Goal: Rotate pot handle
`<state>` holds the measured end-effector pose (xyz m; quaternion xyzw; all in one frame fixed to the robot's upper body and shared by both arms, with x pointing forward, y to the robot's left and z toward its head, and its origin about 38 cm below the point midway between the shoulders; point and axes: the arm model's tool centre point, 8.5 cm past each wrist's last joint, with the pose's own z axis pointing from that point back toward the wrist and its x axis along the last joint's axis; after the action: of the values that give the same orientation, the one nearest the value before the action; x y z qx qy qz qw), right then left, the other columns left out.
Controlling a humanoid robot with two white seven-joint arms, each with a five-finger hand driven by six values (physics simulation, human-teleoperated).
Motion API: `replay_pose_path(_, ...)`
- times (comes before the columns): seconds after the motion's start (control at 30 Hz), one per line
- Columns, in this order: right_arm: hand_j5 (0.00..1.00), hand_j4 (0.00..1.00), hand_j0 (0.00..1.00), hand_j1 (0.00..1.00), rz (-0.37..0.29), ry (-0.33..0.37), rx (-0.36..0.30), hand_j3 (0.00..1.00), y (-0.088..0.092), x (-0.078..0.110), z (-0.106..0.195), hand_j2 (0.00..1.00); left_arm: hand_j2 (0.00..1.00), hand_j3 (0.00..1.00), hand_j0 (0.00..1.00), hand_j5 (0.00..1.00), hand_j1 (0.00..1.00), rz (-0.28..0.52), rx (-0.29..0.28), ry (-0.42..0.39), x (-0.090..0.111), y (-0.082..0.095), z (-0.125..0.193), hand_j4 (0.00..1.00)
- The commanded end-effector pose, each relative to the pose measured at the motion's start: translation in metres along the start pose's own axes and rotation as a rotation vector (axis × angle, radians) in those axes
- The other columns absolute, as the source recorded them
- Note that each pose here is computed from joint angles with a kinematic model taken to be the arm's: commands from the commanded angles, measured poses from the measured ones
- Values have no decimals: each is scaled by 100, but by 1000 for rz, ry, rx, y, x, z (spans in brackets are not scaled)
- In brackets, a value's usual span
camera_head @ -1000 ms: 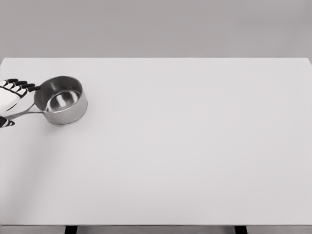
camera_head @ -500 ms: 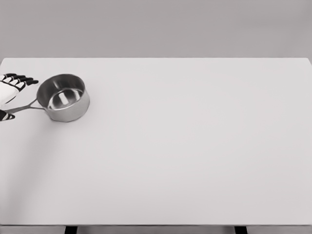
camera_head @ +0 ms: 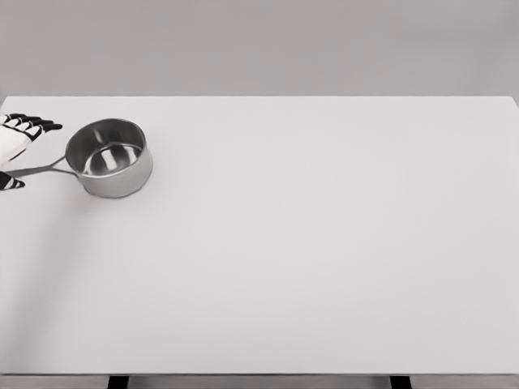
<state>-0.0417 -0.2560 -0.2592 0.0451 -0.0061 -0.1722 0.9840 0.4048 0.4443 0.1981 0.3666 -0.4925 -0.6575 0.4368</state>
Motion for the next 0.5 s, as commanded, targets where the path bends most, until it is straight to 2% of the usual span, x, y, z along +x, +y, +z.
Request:
replay_pose_path(0.0,100,100,100,100,0,0,0,100,0,0,0,100,100,100,100,100,100,20,-20,1,-2,-9,-2,100)
replay_pose_path(0.47,100,100,100,100,0,0,0,100,0,0,0,100,100,100,100,100,100,62,-31,5,-14,-4,-26,100)
